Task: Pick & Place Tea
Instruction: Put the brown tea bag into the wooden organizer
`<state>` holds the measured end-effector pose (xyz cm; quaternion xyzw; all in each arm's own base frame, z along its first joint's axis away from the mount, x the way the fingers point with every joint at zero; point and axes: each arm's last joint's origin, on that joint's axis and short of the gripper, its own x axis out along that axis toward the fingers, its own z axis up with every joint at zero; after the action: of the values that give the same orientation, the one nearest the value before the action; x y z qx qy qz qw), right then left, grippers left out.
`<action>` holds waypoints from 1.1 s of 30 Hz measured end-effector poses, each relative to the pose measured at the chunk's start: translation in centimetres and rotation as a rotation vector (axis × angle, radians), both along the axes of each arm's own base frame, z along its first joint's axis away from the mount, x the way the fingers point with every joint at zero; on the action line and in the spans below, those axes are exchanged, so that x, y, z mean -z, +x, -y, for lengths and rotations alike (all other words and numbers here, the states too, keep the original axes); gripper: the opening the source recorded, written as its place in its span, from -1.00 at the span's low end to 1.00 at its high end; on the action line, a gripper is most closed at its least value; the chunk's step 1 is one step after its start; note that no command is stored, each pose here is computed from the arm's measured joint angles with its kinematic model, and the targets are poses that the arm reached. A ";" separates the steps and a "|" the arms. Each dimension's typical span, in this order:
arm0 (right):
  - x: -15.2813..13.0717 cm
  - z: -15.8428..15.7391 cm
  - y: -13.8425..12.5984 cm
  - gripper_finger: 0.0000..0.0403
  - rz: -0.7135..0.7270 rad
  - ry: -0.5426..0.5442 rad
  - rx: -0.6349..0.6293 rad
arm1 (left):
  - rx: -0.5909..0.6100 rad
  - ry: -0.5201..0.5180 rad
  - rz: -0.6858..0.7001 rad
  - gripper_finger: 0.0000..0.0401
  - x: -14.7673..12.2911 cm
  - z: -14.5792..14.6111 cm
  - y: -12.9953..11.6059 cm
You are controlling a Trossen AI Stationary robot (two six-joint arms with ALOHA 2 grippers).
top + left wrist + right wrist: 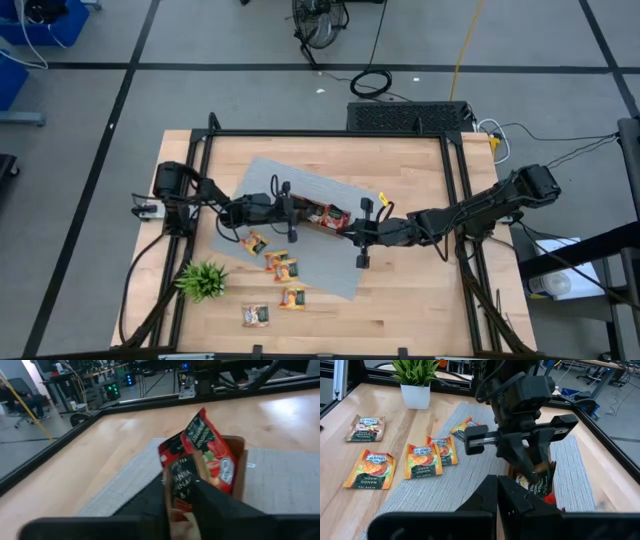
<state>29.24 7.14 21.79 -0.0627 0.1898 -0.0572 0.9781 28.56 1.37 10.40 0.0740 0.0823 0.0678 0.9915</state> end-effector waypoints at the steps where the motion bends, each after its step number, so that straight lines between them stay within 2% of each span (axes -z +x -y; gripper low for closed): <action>1: 0.0 0.0 0.0 -1.00 0.000 0.000 0.000 | 0.004 -0.007 0.000 -0.42 0.0 0.2 0.0; 8: 0.0 0.0 0.0 -1.00 0.000 0.000 0.000 | 0.032 0.019 0.001 0.06 -0.3 1.5 0.0; 14: 0.0 0.0 0.0 -1.00 -0.004 0.004 0.001 | -0.110 0.140 0.024 0.24 -2.3 2.0 -0.4; 17: 0.1 0.0 0.0 -1.00 -0.005 0.006 0.002 | -0.225 0.165 -0.043 0.25 -3.2 2.1 -1.0; 19: 0.1 0.0 0.0 -1.00 -0.005 0.006 0.002 | -0.172 0.126 -0.092 0.16 -3.7 2.4 -1.0; 21: 0.1 0.0 0.0 -1.00 -0.006 0.004 0.001 | -0.058 0.080 -0.180 -0.03 -3.8 3.0 -0.6; 23: 0.0 0.0 0.0 -1.00 -0.004 0.002 0.000 | -0.008 0.081 -0.295 -0.35 -3.7 3.8 0.3; 25: 0.0 0.0 0.0 -1.00 -0.002 0.002 0.000 | -0.009 0.120 -0.419 -0.74 -3.5 4.2 1.3; 26: 0.0 0.0 0.0 -1.00 -0.001 0.001 -0.001 | -0.017 0.139 -0.462 -0.87 -3.4 4.4 1.8; 30: 0.0 0.0 0.0 -1.00 0.000 0.001 -0.001 | -0.053 0.185 -0.486 -0.94 -4.1 4.5 3.1; 33: 0.0 0.0 0.0 -1.00 0.000 0.001 -0.001 | -0.076 0.225 -0.503 -0.98 -4.0 4.3 3.0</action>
<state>29.25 7.16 21.79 -0.0623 0.1897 -0.0566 0.9782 31.59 -2.97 14.36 0.1950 0.3205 0.0929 0.9223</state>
